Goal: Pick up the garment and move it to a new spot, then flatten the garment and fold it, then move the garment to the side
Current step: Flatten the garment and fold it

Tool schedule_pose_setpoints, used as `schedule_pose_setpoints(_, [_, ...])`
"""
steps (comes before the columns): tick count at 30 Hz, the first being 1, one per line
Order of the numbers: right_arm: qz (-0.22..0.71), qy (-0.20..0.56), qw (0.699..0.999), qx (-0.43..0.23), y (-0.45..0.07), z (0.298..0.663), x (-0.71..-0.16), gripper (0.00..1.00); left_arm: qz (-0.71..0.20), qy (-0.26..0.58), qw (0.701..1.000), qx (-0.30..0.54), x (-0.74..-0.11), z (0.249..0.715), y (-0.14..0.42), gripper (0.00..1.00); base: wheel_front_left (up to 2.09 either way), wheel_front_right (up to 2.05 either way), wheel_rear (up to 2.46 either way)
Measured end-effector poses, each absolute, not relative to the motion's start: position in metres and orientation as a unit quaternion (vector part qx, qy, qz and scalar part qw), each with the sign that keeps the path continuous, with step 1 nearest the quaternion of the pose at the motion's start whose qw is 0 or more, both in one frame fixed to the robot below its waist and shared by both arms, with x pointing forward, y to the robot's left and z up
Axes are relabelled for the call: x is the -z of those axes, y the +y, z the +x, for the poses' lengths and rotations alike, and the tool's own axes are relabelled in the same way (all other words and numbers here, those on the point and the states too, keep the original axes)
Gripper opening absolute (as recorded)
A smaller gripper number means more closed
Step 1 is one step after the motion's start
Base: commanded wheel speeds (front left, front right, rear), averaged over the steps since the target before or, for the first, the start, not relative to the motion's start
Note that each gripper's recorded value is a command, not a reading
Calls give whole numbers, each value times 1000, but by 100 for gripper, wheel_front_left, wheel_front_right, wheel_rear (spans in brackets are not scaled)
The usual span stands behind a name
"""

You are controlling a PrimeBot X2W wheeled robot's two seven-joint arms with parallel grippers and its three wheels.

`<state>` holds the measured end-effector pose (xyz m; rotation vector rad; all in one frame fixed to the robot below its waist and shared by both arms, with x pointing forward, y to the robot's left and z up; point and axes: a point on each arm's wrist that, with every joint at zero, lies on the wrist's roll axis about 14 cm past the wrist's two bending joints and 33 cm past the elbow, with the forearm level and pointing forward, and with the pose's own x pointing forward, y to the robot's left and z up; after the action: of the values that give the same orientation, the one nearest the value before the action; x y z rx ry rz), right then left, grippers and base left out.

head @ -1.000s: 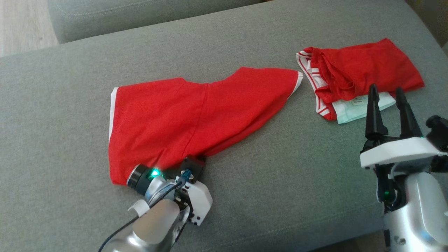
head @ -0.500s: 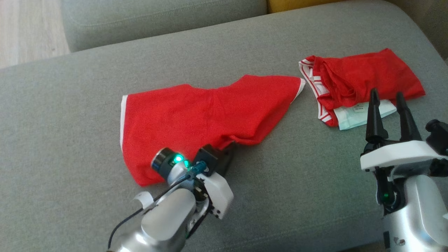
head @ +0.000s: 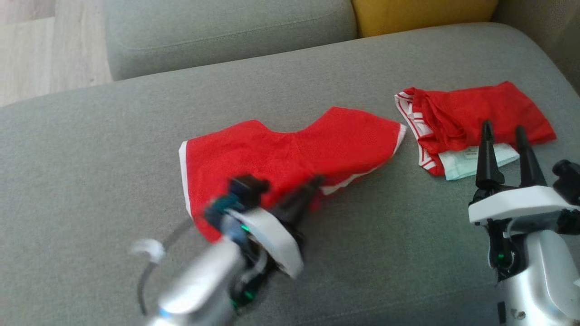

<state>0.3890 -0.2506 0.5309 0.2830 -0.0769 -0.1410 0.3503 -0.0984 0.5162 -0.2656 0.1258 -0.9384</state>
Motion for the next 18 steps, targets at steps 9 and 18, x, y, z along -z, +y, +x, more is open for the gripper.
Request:
schedule_pose_setpoints(9, [141, -32, 988, 47, -234, 398, -529, 100, -101, 124, 945, 286, -493, 414, 17, 0, 0, 0, 0])
schedule_pose_setpoints(18, [138, -11, 990, 30, -222, 404, -518, 100, -42, 207, 934, 287, -448, 411, 36, 0, 0, 0, 0])
